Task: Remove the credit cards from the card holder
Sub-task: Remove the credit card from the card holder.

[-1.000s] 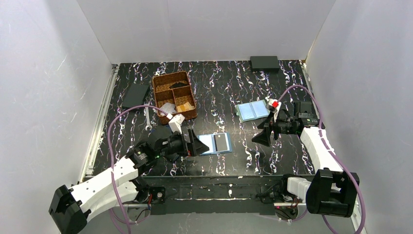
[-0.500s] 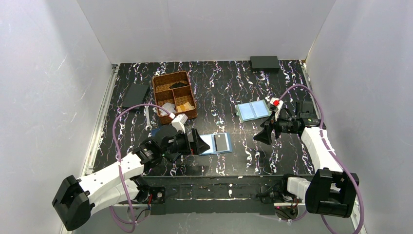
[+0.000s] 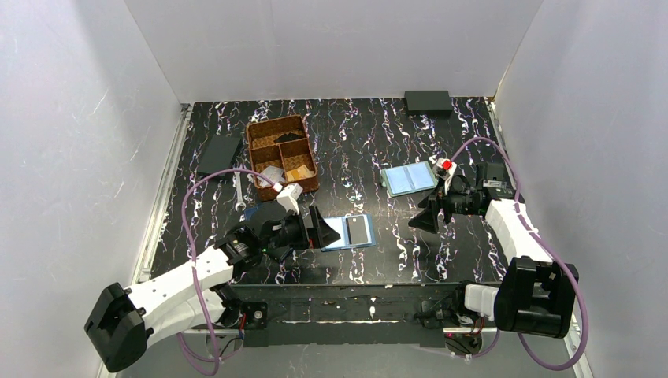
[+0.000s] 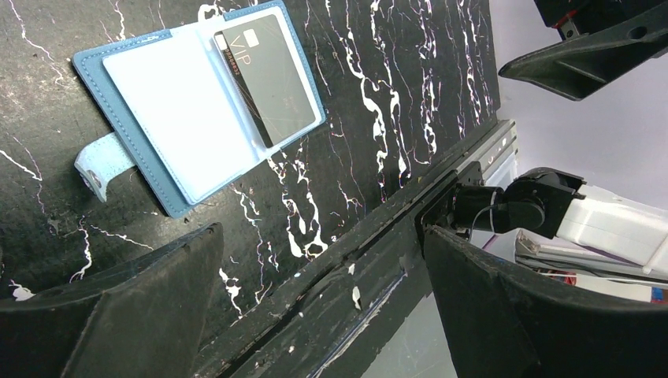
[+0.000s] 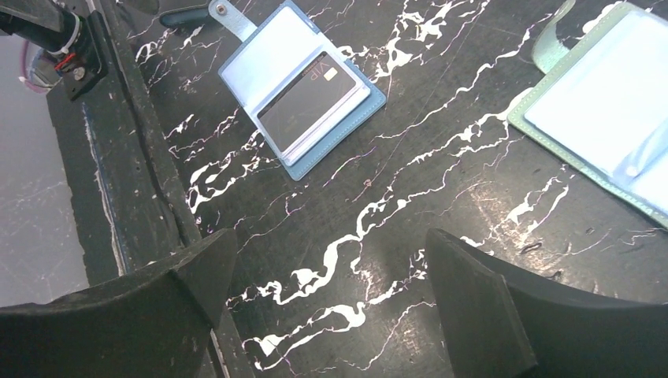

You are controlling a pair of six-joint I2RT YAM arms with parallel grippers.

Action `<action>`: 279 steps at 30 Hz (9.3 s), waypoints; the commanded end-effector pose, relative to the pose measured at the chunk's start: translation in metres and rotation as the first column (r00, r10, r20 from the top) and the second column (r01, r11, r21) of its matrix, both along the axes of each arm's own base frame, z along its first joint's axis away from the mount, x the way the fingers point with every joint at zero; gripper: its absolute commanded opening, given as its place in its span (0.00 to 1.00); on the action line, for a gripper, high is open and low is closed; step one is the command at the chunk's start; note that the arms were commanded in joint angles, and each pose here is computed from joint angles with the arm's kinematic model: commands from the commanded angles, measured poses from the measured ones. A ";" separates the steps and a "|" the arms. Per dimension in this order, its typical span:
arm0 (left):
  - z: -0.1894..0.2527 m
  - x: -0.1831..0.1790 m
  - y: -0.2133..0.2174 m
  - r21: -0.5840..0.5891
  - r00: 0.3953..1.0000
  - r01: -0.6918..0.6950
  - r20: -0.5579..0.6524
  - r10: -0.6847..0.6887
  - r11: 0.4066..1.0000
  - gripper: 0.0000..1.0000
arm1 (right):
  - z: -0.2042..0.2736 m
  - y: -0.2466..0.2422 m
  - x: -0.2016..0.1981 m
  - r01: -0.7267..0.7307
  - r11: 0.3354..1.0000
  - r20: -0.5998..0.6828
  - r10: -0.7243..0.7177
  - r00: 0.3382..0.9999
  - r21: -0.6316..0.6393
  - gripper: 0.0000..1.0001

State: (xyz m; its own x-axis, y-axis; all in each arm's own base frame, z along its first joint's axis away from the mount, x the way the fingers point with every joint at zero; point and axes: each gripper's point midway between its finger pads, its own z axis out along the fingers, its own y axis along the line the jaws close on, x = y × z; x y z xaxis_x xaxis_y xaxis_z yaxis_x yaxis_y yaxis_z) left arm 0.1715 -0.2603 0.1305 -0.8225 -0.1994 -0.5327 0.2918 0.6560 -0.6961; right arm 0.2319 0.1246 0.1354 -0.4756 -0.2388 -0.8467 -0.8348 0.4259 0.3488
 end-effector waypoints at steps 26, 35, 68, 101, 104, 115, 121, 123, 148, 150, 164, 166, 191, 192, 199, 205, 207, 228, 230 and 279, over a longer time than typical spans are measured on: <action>-0.018 0.030 -0.053 0.055 0.997 0.026 -0.079 -0.021 0.998 0.77 | 0.016 0.040 0.007 -0.012 0.998 -0.032 0.010 0.999 -0.054 0.98; -0.029 0.044 -0.060 -0.014 0.995 -0.059 -0.086 0.057 0.998 0.67 | 0.007 0.122 0.014 -0.023 1.000 -0.212 0.025 0.977 0.012 0.62; -0.082 0.056 -0.070 0.066 0.986 -0.060 -0.151 0.069 0.996 0.39 | -0.087 0.132 0.019 0.129 0.991 -0.542 -0.127 0.831 -0.034 0.31; -0.112 0.055 -0.063 0.048 0.957 -0.104 -0.266 0.113 0.993 0.35 | -0.091 0.140 0.009 0.097 0.995 -0.636 -0.065 0.769 0.015 0.22; -0.113 0.054 -0.062 0.041 0.955 -0.108 -0.274 0.115 0.993 0.35 | -0.087 0.144 0.005 0.080 0.995 -0.651 -0.028 0.759 0.052 0.22; -0.114 0.054 -0.057 0.005 0.946 -0.132 -0.297 0.127 0.991 0.35 | -0.056 0.156 -0.003 0.033 0.974 -0.661 0.126 0.740 0.222 0.25; -0.113 0.056 -0.058 -0.045 0.942 -0.146 -0.313 0.125 0.988 0.36 | -0.066 0.154 -0.001 0.028 0.983 -0.663 0.102 0.741 0.182 0.28; -0.112 0.057 -0.058 -0.072 0.940 -0.151 -0.318 0.121 0.986 0.36 | -0.073 0.152 -0.001 0.026 0.989 -0.670 0.079 0.739 0.145 0.29; -0.079 0.062 -0.051 -0.330 0.958 -0.175 -0.275 0.083 0.927 0.39 | -0.034 0.158 -0.010 -0.062 0.951 -0.648 0.255 0.718 0.304 0.01; -0.073 0.063 -0.052 -0.371 0.962 -0.171 -0.262 0.073 0.913 0.39 | -0.031 0.158 -0.012 -0.079 0.945 -0.644 0.276 0.714 0.318 0.01; -0.030 0.069 -0.057 -0.498 0.986 -0.119 -0.158 0.045 0.859 0.26 | -0.018 0.157 -0.018 -0.138 0.921 -0.621 0.351 0.700 0.365 0.01; -0.026 0.070 -0.059 -0.508 0.987 -0.111 -0.155 0.036 0.854 0.25 | -0.018 0.157 -0.019 -0.140 0.920 -0.623 0.354 0.697 0.366 0.01; -0.002 0.062 -0.056 -0.509 1.000 0.010 0.019 -0.001 0.861 0.00 | -0.028 0.160 -0.026 -0.197 0.918 -0.637 0.383 0.669 0.345 0.09; -0.004 0.061 -0.054 -0.504 1.000 0.008 0.020 0.003 0.864 0.00 | -0.029 0.160 -0.026 -0.199 0.918 -0.636 0.383 0.670 0.343 0.13; -0.018 0.054 -0.046 -0.461 0.999 0.026 0.036 -0.010 0.887 0.00 | -0.028 0.156 -0.022 -0.190 0.920 -0.631 0.375 0.680 0.342 0.25; -0.020 0.049 -0.035 -0.451 0.999 0.038 0.045 -0.019 0.891 0.00 | -0.029 0.153 -0.018 -0.177 0.923 -0.630 0.364 0.686 0.341 0.16; -0.019 0.049 -0.030 -0.453 0.999 0.035 0.046 -0.016 0.891 0.00 | -0.029 0.153 -0.017 -0.173 0.924 -0.632 0.361 0.686 0.340 0.11; -0.014 0.045 -0.020 -0.473 0.998 0.066 0.037 -0.055 0.879 0.00 | -0.024 0.151 -0.021 -0.204 0.909 -0.615 0.399 0.680 0.364 0.01; -0.010 0.046 -0.021 -0.481 0.998 0.068 0.038 -0.056 0.874 0.05 | -0.023 0.152 -0.021 -0.208 0.907 -0.615 0.404 0.677 0.367 0.01; 0.000 0.040 -0.049 -0.508 0.994 0.112 0.041 -0.106 0.854 0.00 | -0.021 0.146 -0.030 -0.335 0.903 -0.522 0.428 0.737 0.268 0.32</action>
State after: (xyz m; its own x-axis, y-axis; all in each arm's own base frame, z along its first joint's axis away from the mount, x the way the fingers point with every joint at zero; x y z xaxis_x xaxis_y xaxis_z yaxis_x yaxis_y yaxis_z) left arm 0.2221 -0.3084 0.1009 -0.8779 -0.3783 -0.2935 0.2141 0.2380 -0.9474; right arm 0.1961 0.2708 0.0940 -0.8699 -0.3706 -0.3254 -0.3788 0.0794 0.9221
